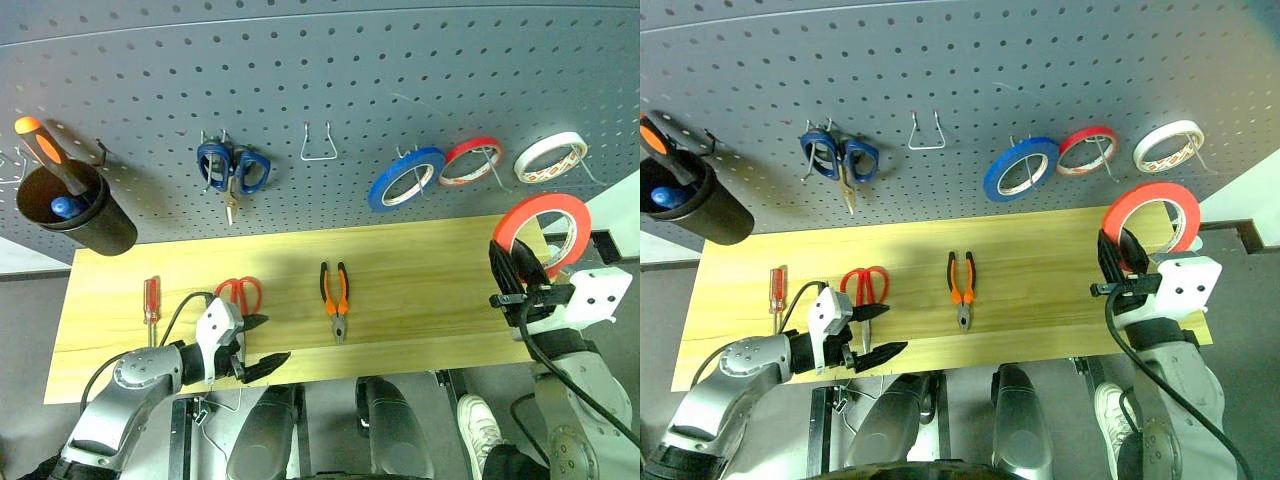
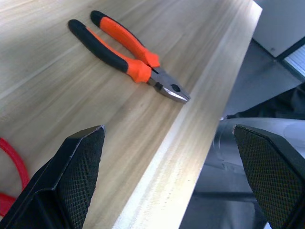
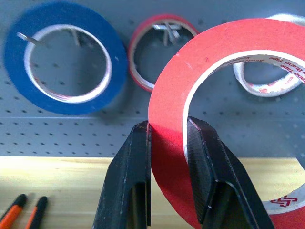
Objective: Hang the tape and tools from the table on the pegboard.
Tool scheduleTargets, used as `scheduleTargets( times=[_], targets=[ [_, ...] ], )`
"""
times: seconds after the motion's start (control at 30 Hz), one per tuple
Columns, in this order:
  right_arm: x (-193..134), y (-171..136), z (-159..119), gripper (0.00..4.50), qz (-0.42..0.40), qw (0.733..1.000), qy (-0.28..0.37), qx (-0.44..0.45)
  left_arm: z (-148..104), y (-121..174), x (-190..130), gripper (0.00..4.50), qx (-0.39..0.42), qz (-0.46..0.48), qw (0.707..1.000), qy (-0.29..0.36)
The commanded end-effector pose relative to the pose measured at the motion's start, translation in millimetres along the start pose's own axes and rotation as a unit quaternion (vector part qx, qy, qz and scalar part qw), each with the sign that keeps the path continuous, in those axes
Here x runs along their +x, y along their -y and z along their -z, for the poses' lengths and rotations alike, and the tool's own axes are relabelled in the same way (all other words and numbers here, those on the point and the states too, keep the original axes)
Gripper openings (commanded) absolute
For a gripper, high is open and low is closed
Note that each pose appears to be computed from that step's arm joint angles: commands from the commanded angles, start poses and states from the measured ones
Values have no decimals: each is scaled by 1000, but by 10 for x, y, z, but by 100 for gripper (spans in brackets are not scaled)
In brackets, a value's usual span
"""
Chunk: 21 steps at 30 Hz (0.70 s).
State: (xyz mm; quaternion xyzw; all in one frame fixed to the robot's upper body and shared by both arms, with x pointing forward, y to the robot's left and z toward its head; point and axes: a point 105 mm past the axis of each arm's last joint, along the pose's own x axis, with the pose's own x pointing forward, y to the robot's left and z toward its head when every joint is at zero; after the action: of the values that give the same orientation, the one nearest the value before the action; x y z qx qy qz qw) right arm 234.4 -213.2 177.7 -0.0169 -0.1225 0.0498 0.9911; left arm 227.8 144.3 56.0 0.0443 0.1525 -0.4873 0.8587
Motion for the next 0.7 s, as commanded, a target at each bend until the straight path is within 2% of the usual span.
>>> scheduleTargets(
  times=[0.03, 0.23, 0.33, 0.57, 0.7],
  targets=[
    [-70, -65, -216, 69, -20, 999, 27, -11, -159, 127, -49, 450, 13, 40, 998, 49],
    [-134, -23, -230, 69, -26, 999, 16, -16, -528, 216, -124, 450, 20, 89, 985, 149],
    [-110, -96, -340, 69, -48, 998, 31, -7, -754, 191, -145, 450, 45, 107, 982, 150],
    [-30, -209, -512, 69, -75, 995, 59, -7, -1065, 62, -158, 450, 88, 104, 977, 162],
    [58, -287, -600, 69, -90, 993, 77, -5, -1124, 53, -103, 450, 96, 107, 976, 164]
  ],
)
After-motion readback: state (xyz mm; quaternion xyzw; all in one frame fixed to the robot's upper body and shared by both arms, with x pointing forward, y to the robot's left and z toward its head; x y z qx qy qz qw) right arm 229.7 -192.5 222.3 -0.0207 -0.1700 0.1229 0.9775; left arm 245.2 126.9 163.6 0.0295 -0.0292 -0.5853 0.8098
